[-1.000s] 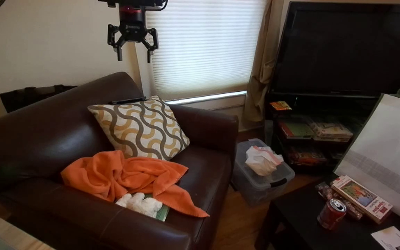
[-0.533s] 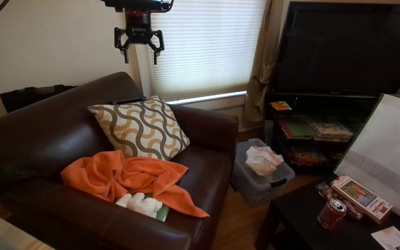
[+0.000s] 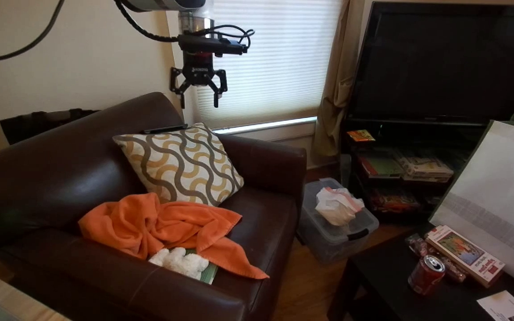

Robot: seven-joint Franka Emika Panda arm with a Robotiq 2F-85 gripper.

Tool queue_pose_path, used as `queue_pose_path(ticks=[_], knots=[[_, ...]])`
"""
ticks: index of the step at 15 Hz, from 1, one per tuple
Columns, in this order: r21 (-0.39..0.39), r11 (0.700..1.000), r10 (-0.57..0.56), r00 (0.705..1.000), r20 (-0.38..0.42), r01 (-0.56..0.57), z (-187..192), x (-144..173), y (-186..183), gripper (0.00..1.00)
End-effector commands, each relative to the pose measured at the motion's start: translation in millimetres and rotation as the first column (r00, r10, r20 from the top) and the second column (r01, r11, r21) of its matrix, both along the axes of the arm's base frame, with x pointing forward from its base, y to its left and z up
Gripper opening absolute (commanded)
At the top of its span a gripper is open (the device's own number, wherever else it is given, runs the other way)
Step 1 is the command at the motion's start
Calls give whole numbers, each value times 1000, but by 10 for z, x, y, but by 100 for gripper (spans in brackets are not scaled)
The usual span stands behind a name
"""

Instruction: Pick up the black remote and put it on the backrest of the couch

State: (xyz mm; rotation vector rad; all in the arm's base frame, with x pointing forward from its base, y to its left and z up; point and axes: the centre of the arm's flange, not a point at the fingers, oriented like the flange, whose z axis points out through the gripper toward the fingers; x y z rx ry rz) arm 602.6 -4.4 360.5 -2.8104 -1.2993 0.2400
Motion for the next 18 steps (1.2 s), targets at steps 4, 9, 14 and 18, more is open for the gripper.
queue_pose_path(ticks=[4, 9, 14, 18], knots=[[10, 999, 45, 999, -11, -44, -83, 1, -79, 100], [21, 988, -143, 970, -198, 150, 197, 819, 331, 100], [-140, 988, -109, 953, -281, 72, 415, 1136, 970, 100], [-166, 986, -51, 956, -290, 2, 312, 581, 1120, 100]])
